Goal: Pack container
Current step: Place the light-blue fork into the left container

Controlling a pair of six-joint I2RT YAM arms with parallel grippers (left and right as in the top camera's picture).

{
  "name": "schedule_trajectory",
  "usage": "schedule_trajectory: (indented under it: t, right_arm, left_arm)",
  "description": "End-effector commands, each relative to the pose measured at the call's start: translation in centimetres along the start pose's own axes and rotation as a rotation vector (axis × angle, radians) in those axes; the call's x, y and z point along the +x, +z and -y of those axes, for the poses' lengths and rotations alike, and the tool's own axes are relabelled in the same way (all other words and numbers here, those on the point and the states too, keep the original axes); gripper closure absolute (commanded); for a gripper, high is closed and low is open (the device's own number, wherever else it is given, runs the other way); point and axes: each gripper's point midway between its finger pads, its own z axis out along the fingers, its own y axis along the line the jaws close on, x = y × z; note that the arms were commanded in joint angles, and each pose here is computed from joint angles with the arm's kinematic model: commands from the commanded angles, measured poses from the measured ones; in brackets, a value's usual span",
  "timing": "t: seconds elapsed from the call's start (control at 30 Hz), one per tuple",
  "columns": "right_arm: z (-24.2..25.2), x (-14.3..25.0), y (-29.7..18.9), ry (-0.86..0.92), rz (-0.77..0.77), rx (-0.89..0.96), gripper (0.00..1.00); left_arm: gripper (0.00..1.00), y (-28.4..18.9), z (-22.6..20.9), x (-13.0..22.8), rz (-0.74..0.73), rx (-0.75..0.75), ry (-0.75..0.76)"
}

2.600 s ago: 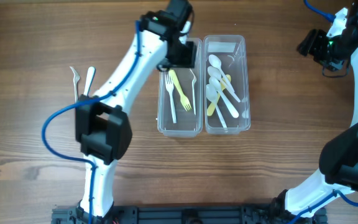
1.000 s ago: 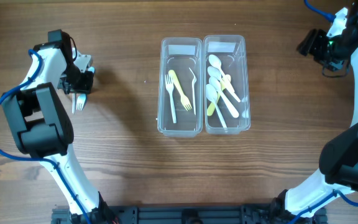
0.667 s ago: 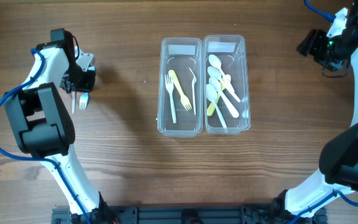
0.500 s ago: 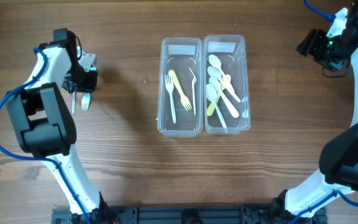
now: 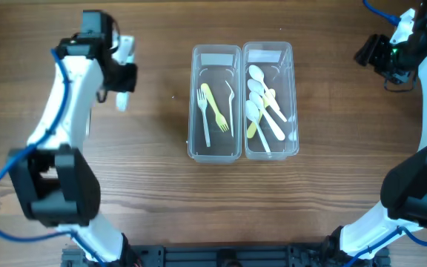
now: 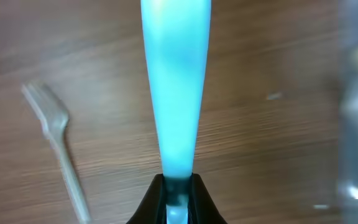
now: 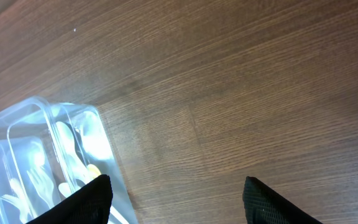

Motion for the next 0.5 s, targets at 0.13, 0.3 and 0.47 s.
schedule_trajectory:
  t: [0.13, 0.3, 0.47]
  right_arm:
    - [-0.2, -0.3, -0.4, 0.005, 0.018, 0.008, 0.33]
    - [-0.2, -0.3, -0.4, 0.004, 0.018, 0.007, 0.33]
    - [-0.2, -0.3, -0.4, 0.005, 0.018, 0.008, 0.33]
  left_arm:
    - [0.96, -7.4, 16.7, -4.7, 0.231, 0.263, -0.118]
    - [0.92, -2.3, 21.3, -2.8, 0.077, 0.290, -0.144]
    - [0.26, -2.4, 22.1, -4.4, 0.118, 0.319, -0.135]
